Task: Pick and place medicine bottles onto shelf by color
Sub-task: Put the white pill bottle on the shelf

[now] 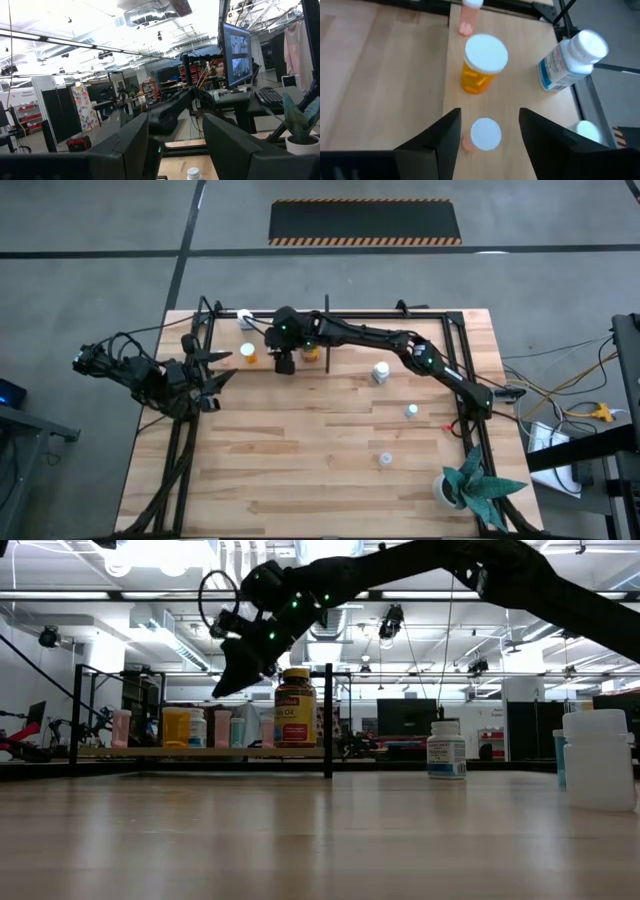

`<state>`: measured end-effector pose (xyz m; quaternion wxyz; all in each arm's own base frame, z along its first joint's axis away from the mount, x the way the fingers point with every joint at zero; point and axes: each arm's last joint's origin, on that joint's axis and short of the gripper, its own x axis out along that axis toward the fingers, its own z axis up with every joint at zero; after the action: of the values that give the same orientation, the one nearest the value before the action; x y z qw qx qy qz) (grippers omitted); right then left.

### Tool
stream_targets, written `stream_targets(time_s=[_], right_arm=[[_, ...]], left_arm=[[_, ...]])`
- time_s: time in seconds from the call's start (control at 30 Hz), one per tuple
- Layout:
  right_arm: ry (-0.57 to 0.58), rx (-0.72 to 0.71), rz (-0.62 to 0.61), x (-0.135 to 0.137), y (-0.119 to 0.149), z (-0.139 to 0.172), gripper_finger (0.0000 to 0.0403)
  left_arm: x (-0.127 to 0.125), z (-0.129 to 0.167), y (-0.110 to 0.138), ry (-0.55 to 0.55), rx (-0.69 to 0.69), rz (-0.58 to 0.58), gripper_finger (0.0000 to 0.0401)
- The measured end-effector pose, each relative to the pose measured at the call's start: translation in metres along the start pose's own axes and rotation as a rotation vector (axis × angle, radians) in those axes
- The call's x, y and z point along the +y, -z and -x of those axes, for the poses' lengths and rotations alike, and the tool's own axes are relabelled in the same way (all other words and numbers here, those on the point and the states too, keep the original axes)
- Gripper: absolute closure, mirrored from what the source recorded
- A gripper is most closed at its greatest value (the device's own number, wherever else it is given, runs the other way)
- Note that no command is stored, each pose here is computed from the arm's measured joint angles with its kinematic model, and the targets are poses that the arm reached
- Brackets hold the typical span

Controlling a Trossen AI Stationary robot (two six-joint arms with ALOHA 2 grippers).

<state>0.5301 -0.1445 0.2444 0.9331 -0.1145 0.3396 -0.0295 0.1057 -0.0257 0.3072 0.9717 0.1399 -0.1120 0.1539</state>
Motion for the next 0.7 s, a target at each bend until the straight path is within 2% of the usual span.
stream_targets(time_s=[0.27,0.43,0.7], right_arm=[[-0.066,0.038,0.033,0.026,-0.03,0.056,0.0225],[-0.156,0.117,0.027,0.062,-0.043,0.09,0.0225],[-0.295,0.306,0.045,0.129,-0.041,0.118,0.0229]], left_arm=[[0.0,0.0,0.0,0.0,0.001,-0.001,0.023],[0.0,0.0,0.0,0.0,0.001,-0.001,0.023],[0.0,0.0,0.0,0.002,0.001,0.002,0.023]])
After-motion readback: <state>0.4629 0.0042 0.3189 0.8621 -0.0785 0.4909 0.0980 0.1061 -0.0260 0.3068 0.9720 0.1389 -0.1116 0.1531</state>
